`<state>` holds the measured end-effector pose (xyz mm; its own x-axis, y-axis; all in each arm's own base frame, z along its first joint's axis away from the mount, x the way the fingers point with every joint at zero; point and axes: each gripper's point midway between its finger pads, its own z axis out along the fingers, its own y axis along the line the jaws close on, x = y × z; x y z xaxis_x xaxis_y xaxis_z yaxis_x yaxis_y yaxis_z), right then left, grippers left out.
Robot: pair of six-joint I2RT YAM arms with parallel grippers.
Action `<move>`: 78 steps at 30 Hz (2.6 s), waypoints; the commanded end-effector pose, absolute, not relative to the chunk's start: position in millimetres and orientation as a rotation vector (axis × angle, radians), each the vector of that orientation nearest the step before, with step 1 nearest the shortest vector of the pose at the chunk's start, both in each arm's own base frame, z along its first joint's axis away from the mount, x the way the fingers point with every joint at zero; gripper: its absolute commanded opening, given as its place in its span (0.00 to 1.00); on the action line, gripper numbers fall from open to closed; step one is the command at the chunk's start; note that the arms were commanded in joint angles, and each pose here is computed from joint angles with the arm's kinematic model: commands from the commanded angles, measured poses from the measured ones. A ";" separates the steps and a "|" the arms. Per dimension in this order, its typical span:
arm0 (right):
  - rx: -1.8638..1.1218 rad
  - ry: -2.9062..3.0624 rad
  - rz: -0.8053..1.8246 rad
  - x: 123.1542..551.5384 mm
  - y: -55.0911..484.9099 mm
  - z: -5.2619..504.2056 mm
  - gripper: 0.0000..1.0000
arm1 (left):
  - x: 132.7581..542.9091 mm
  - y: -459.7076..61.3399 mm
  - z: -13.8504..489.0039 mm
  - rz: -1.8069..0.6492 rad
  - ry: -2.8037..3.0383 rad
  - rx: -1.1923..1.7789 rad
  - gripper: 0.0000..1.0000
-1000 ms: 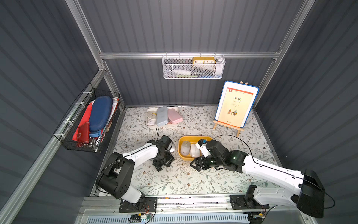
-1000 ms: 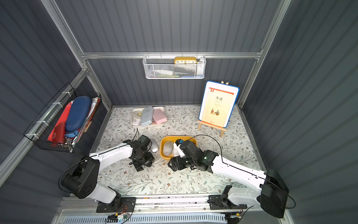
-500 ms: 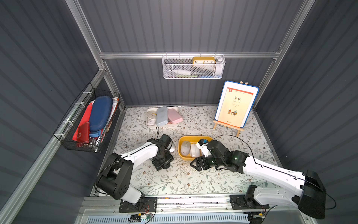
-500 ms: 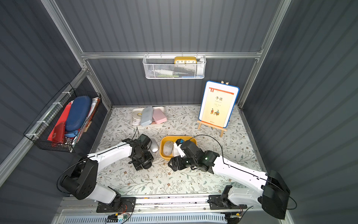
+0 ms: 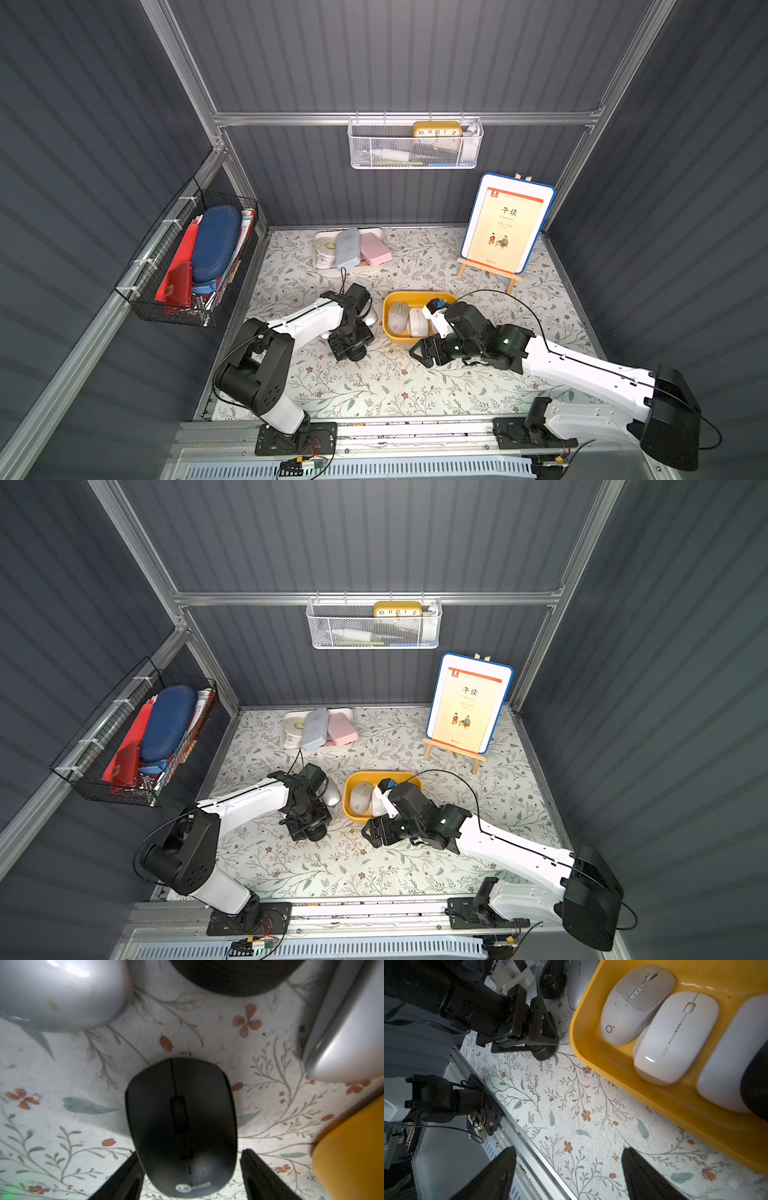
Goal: Put the mouse in the storage box
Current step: Pick up the mouse from the center of the board, then place the mouse in the storage box.
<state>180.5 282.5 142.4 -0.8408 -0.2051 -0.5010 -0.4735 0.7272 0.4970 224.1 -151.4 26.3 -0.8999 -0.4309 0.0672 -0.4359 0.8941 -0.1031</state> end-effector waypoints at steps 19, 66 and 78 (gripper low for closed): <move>-0.533 2.496 0.875 180.0 278.1 143.8 0.84 | 218.4 -133.4 27.2 0.075 -3.067 0.602 0.56; 0.150 2.552 0.876 198.9 180.4 120.0 0.82 | 289.9 -397.7 93.4 0.583 -3.163 -0.295 0.57; 0.177 2.539 0.839 202.0 174.8 122.3 0.82 | 280.0 -393.2 74.2 0.520 -3.134 -0.292 0.57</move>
<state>202.1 178.0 122.0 -0.8914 0.2462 -0.3804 -0.0313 0.8040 0.5937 285.3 -396.2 78.5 -0.9839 0.1503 -0.0964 0.1738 0.9302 -0.3232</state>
